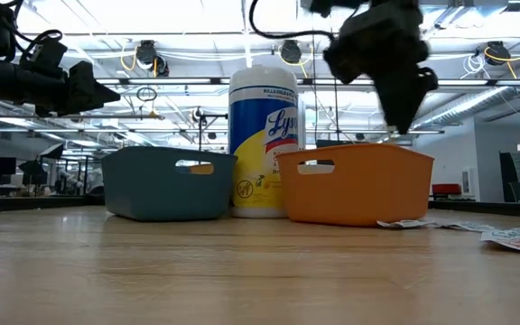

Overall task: Pick & Place First Aid Supplies
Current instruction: Put the orange pad into the orange bin

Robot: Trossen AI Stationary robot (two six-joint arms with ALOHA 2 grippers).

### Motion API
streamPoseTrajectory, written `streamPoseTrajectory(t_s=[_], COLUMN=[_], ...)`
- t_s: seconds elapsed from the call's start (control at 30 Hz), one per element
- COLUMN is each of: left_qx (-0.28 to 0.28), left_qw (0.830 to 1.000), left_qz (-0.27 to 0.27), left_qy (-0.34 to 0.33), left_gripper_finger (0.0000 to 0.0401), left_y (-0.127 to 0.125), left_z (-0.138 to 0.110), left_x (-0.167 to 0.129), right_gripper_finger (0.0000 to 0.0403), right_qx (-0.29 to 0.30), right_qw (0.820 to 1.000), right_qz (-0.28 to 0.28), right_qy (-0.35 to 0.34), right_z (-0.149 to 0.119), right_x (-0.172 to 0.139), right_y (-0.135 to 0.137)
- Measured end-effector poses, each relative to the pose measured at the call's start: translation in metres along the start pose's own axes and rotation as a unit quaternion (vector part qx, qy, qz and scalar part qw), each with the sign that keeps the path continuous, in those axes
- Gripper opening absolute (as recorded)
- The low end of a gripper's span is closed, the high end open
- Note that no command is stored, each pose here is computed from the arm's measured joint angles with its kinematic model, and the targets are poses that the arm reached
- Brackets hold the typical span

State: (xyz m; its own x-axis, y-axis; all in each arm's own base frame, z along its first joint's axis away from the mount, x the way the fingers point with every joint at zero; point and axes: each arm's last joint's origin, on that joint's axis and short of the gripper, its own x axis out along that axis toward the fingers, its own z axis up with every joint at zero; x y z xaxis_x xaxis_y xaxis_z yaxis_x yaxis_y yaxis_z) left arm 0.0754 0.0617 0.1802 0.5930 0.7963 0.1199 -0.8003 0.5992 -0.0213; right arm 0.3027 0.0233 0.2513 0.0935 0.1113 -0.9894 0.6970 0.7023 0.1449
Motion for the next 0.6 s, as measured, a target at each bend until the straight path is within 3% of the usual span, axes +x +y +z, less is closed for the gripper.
streamPoseTrajectory(t_s=[0.23,0.6], left_qx=[0.000,0.000], left_qw=[1.000,1.000], left_qz=[0.000,0.000], left_qy=[0.000,0.000], left_gripper_finger=[0.0308,0.0308], left_y=[0.000,0.000], left_z=[0.000,0.000], left_x=[0.000,0.000], right_gripper_finger=[0.0172,0.0171], right_qx=[-0.090,-0.218], right_qw=[0.996,0.974], right_qz=[-0.009,-0.038], right_qy=[0.019,0.055], right_z=[-0.049,-0.154], right_x=[0.012,0.029], right_y=[0.005,-0.011])
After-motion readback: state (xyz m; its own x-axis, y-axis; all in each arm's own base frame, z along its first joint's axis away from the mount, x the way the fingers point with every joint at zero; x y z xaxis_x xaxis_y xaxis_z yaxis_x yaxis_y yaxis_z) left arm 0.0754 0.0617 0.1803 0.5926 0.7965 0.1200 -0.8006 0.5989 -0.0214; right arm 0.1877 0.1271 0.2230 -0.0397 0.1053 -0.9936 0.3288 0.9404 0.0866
